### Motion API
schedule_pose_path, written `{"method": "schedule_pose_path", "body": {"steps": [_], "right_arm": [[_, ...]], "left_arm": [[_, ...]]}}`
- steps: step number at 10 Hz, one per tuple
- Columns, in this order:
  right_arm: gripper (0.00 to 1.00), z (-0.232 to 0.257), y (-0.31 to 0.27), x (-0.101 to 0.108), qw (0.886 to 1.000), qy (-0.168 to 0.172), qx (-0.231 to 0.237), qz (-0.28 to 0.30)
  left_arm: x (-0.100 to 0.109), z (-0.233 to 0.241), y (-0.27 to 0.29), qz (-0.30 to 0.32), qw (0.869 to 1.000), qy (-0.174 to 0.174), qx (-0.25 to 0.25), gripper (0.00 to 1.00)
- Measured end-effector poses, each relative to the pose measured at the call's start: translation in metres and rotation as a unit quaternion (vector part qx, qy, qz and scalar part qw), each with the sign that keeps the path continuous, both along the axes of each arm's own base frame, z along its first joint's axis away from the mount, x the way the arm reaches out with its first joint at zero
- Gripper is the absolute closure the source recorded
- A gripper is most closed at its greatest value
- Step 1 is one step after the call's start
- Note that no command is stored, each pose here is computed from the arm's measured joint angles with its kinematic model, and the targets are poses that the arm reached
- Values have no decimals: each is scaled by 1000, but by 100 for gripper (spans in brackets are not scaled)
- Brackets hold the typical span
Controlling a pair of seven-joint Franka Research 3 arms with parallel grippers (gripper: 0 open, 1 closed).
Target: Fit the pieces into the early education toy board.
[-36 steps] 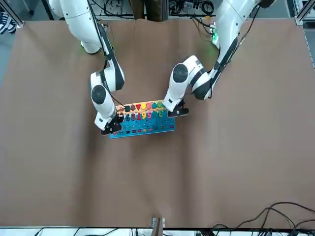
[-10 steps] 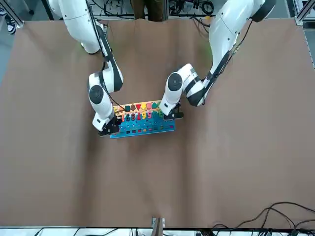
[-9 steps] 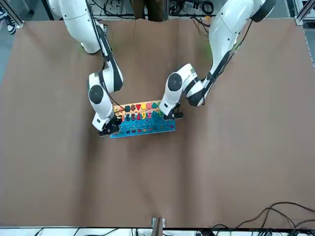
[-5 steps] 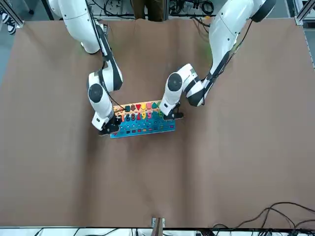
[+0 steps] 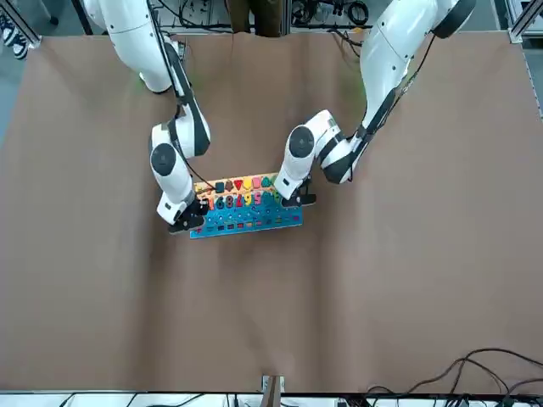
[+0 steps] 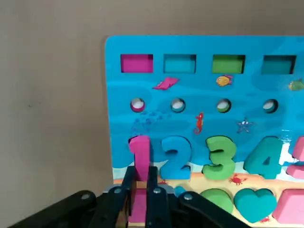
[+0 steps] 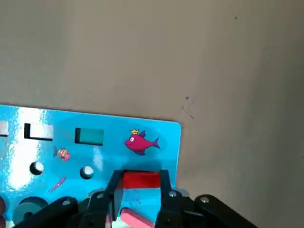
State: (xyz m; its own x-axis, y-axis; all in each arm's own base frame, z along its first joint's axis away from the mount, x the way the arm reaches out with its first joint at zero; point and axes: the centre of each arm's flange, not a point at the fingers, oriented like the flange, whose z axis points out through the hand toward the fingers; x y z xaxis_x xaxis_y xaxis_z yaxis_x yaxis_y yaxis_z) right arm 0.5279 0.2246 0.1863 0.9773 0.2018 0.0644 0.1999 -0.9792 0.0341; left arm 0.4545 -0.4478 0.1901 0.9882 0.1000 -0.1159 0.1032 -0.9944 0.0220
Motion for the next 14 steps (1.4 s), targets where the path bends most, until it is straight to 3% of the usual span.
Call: {"method": "schedule_pose_path", "body": {"steps": [9,11,12,14], "right_arm": [[63,-3,0,-3,1000,-3,-1,1],[53,-11,0,-8,1000,3,-5,3],[40,-28,-2,-15,1000,17,-15,5],[37,-41,-2,-20,1000,21,-21,8]], "left_arm": [[0,-1,0,0,1000,2,1,87],[7,-5,2,5,1000,1,1,87],[9,-5,2,5,1000,0,1,87],[10,-5,2,1,1000,0,0,87]]}}
